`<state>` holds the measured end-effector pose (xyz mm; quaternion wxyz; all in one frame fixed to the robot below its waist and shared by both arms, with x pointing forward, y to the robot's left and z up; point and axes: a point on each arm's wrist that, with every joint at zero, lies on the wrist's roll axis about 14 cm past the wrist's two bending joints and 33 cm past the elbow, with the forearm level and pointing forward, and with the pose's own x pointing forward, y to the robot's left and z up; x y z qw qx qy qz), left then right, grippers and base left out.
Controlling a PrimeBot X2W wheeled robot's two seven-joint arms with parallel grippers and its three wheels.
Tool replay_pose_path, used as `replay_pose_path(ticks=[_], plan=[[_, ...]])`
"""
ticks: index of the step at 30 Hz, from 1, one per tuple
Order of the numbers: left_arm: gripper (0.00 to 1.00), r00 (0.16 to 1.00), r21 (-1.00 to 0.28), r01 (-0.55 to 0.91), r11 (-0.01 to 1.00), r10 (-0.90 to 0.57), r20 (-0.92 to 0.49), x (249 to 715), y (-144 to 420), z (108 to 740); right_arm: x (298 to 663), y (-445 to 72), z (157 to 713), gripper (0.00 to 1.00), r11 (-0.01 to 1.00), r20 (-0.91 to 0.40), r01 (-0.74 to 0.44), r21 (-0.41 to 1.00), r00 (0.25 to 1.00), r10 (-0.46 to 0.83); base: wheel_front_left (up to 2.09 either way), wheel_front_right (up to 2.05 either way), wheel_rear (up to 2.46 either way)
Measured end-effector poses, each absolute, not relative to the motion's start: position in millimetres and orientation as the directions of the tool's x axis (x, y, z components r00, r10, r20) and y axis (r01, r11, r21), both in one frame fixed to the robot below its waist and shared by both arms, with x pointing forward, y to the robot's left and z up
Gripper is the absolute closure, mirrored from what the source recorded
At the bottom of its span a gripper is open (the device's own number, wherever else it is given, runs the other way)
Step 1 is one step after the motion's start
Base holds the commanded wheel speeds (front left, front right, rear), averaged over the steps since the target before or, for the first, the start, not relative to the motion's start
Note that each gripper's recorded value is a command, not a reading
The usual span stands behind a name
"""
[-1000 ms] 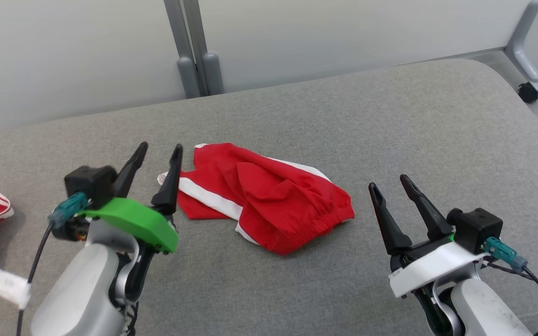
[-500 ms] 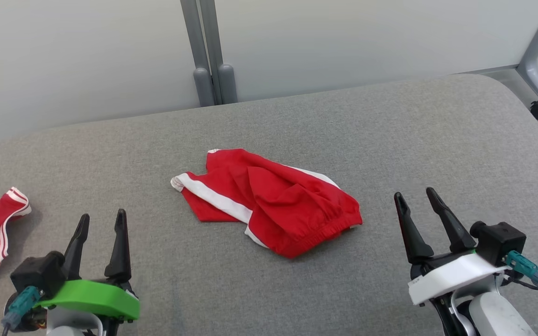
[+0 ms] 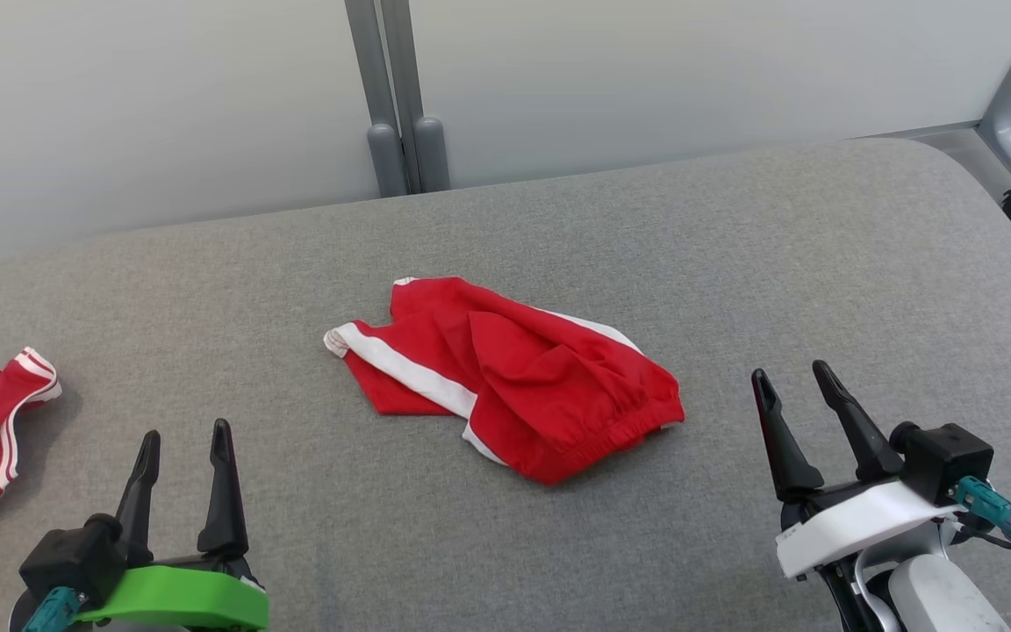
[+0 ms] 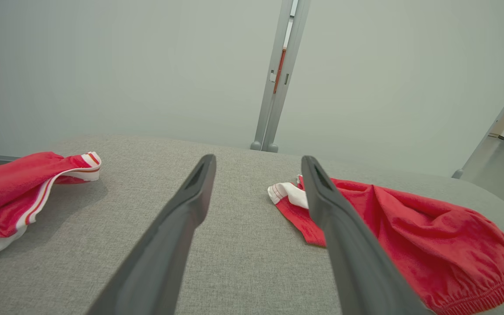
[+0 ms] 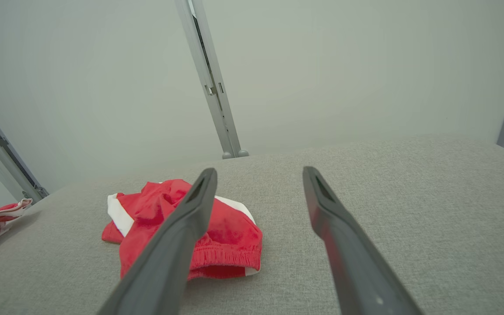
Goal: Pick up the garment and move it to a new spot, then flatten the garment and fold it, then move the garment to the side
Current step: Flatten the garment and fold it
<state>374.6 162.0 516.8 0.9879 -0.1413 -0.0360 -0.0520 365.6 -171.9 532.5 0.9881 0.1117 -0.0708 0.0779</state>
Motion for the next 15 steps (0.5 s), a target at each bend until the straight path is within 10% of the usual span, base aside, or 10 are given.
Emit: replay_pose_path(ticks=[15], plan=[[0.00, 0.990, -0.238, 0.125, 0.963, -0.105, 0.094, 375.9, 158.8, 514.0, 367.0, -169.8, 531.0, 0.00, 0.964, 0.151, -0.175, 0.202, 0.978, 0.145, 0.00, 0.00, 0.00]])
